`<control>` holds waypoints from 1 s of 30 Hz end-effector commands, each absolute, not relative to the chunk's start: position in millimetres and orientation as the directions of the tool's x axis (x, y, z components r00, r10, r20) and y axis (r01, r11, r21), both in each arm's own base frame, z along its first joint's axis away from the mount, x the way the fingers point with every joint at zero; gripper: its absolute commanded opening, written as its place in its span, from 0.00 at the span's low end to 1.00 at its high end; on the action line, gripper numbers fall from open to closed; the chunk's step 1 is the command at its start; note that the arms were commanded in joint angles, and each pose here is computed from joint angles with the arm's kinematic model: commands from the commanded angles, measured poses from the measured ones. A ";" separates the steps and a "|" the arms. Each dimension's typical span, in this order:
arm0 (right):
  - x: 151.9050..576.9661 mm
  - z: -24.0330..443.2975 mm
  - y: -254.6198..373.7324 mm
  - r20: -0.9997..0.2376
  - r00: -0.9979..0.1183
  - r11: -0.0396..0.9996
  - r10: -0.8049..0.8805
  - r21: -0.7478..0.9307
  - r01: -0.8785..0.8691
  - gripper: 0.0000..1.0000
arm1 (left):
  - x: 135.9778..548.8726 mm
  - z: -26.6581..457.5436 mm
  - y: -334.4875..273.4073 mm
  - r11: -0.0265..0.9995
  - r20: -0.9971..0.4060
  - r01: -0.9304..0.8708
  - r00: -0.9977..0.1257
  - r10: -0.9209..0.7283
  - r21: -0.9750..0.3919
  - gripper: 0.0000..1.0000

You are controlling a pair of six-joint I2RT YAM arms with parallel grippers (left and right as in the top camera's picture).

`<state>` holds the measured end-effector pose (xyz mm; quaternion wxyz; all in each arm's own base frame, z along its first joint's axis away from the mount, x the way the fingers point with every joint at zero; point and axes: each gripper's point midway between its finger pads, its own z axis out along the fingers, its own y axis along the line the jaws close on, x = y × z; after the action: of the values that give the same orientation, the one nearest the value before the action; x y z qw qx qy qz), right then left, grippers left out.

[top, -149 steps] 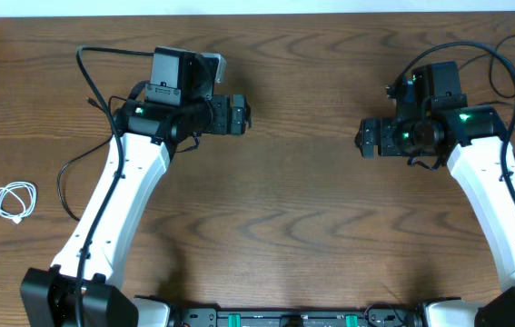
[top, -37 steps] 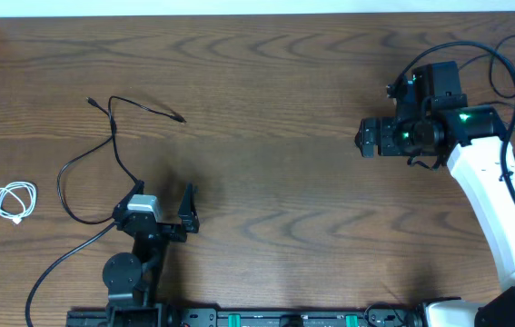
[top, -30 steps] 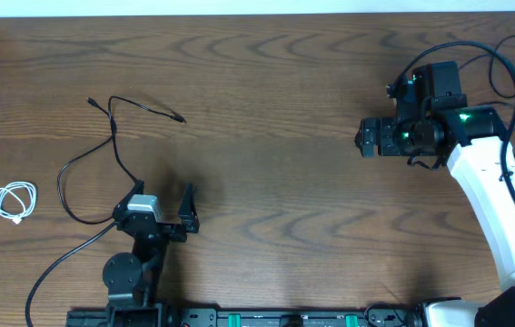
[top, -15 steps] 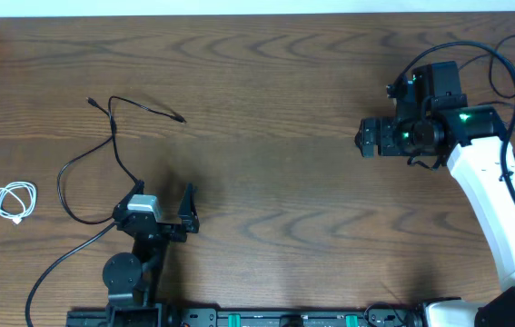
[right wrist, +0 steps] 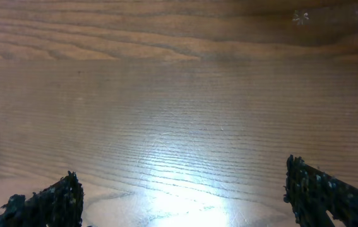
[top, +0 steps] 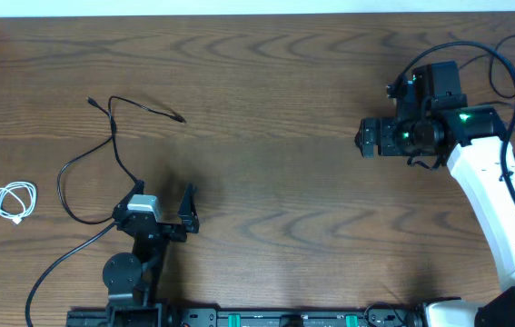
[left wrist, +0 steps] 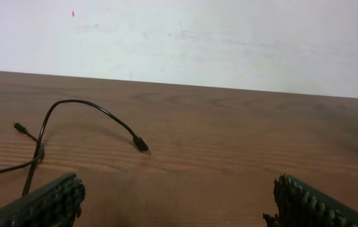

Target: Untangle cables

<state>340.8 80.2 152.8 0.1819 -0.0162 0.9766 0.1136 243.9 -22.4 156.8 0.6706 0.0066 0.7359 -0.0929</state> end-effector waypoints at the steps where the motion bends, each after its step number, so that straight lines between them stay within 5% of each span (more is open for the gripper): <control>1: 342.4 157.3 82.1 -0.373 -0.928 0.974 -0.002 0.211 -0.087 0.99 | 242.6 141.8 -23.6 0.983 -0.984 0.139 -0.149 -0.101 -0.122 0.96; 15: 349.8 160.6 79.7 -0.415 -0.910 0.977 0.000 0.193 -0.088 0.99 | 242.6 141.8 -23.6 0.983 -0.984 0.139 -0.149 -0.101 -0.122 0.96; 30: 323.1 114.5 84.1 -0.738 -0.656 0.946 0.157 0.304 -0.116 0.99 | 242.6 141.8 -23.6 0.983 -0.984 0.139 -0.149 -0.101 -0.122 0.96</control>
<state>344.9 87.3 135.9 0.4052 -0.0153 0.9016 0.1509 243.6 -22.3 157.1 0.6695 0.0063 0.7370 -0.0928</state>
